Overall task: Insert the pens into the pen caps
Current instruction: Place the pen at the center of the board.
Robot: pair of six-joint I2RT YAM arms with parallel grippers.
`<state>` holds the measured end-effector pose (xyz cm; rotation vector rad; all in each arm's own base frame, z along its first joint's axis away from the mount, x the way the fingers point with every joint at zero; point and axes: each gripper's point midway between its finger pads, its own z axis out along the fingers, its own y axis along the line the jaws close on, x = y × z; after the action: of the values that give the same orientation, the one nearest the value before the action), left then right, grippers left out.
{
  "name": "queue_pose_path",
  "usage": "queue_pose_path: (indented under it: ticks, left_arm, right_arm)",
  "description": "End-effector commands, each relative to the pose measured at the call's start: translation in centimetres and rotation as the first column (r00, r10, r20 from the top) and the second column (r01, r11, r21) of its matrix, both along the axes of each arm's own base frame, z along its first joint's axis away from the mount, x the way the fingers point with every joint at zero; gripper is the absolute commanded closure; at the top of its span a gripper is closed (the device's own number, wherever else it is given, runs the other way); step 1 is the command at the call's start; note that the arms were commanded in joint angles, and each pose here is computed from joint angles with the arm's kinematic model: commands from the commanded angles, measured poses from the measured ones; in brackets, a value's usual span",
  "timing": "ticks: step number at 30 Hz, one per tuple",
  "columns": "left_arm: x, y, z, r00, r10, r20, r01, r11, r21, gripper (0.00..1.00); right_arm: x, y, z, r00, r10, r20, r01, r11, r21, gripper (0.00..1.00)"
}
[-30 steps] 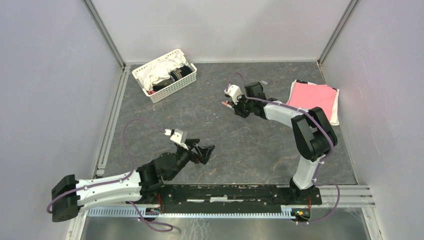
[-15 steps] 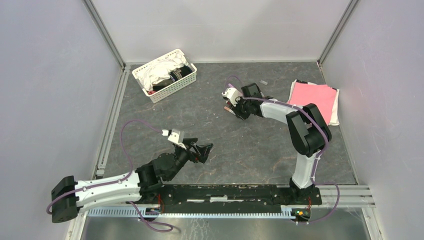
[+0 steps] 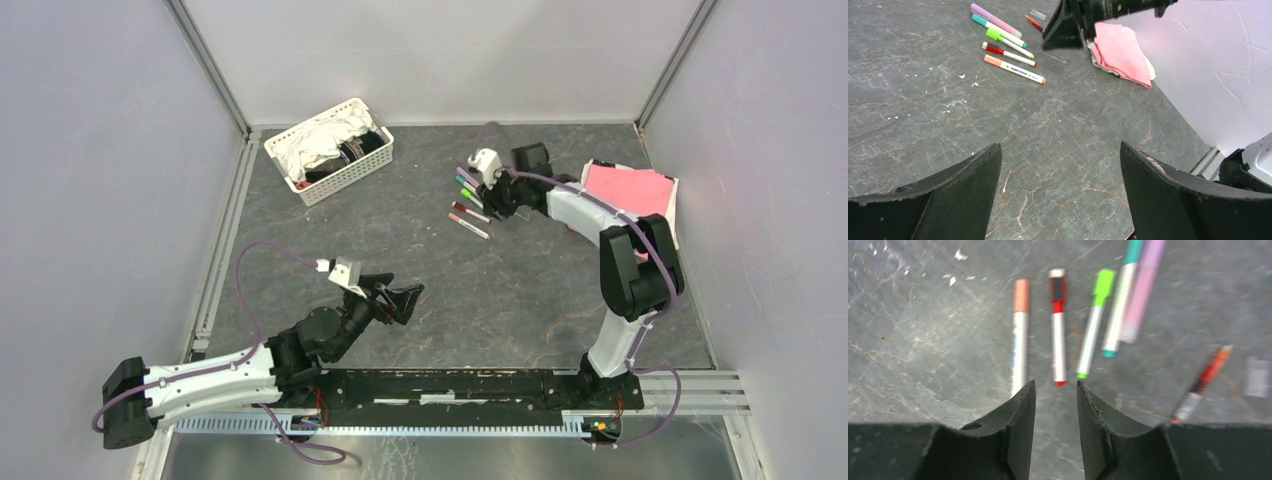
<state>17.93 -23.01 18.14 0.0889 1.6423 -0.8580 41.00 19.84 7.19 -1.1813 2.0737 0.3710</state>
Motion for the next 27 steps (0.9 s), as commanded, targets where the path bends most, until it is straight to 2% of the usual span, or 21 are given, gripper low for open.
queue_pose_path:
  ticks: [1, 3, 6, 7, 13, 17, 23, 27]
  left_arm:
    - [0.3, 0.2, 1.0, 1.0, 0.02, 0.014, -0.02, 1.0, -0.004, 0.08]
    - [0.3, 0.2, 1.2, 1.0, 0.021, 0.018, -0.021, 1.0, -0.004, 0.08]
    - [0.4, 0.3, 1.3, 0.999, 0.026, 0.019, -0.026, 1.0, -0.004, 0.08]
    - [0.4, 0.4, 1.2, 0.999, 0.029, 0.018, -0.029, 1.0, -0.002, 0.08]
    - [0.6, 0.9, 0.9, 0.998, 0.059, 0.014, -0.059, 0.998, 0.006, 0.04]
    - [0.9, 1.3, 0.7, 0.997, 0.082, 0.015, -0.082, 0.996, 0.018, 0.03]
    - [1.3, 1.3, 0.3, 0.995, 0.102, 0.017, -0.103, 0.994, 0.043, 0.02]
    - [1.4, 1.1, 0.2, 0.994, 0.105, 0.016, -0.106, 0.993, 0.057, 0.02]
  right_arm:
    - [3.4, -1.0, 5.9, 0.991, 0.045, 0.123, -0.054, 0.996, 0.076, 0.59]
    - [5.1, -2.3, 6.3, 0.992, 0.023, 0.128, -0.032, 0.997, 0.071, 0.53]
    - [8.0, -4.3, 6.7, 0.992, -0.021, 0.122, 0.011, 0.996, 0.084, 0.35]
    - [8.8, -5.0, 6.3, 0.994, -0.035, 0.106, 0.027, 0.996, 0.082, 0.34]
    - [14.1, -9.5, 5.5, 0.983, -0.103, 0.154, 0.101, 0.995, 0.019, 0.35]
    - [16.1, -11.6, 4.0, 0.98, -0.132, 0.147, 0.137, 0.99, -0.022, 0.37]
    - [18.1, -13.5, 2.8, 0.962, -0.213, 0.173, 0.215, 0.977, 0.007, 0.41]
    - [19.5, -13.4, 1.9, 0.957, -0.266, 0.118, 0.258, 0.963, 0.079, 0.44]
